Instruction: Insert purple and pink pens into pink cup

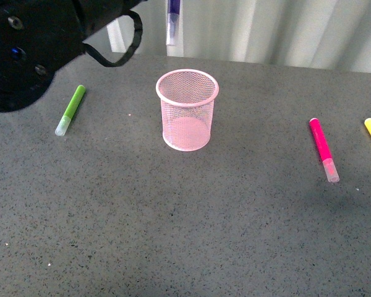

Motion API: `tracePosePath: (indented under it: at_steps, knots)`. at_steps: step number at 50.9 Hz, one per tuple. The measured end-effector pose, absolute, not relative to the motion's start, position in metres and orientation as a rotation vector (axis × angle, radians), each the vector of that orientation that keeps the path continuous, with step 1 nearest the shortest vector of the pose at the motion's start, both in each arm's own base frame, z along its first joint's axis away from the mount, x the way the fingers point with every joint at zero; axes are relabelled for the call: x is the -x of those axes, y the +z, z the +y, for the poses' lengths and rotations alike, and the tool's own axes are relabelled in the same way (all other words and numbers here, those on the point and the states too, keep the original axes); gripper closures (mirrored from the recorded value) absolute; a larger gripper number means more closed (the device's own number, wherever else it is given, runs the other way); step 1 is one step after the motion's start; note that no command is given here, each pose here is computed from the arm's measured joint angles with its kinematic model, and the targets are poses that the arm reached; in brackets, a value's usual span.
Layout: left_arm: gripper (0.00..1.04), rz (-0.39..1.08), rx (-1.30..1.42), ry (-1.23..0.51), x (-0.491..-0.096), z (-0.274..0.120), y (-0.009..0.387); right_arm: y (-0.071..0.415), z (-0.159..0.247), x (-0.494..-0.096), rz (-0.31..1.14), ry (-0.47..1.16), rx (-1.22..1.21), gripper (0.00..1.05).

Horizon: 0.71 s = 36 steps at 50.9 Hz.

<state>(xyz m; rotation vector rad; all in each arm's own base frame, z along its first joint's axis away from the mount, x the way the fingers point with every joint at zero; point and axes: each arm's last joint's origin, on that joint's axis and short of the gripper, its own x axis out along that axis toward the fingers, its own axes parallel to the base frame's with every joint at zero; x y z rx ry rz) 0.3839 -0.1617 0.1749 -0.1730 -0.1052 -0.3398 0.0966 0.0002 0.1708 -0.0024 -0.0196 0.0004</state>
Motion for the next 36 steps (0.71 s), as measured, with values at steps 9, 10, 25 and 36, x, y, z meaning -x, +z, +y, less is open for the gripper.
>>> tracePosePath:
  at_steps: [9,10,25,36]
  knots:
    - [0.92,-0.095,0.224,-0.288,-0.39,-0.169,0.158,0.171,0.0,-0.097,-0.02,0.0,0.002,0.07]
    - [0.92,-0.094,0.23,-0.284,-0.391,-0.169,0.157,0.171,0.0,-0.097,-0.02,0.0,0.002,0.07]
    - [0.92,-0.051,0.285,-0.275,-0.393,-0.172,0.135,0.171,0.0,-0.097,-0.02,0.0,0.002,0.07]
    - [0.92,-0.024,0.293,-0.281,-0.392,-0.176,0.125,0.171,0.0,-0.097,-0.02,0.0,0.002,0.07]
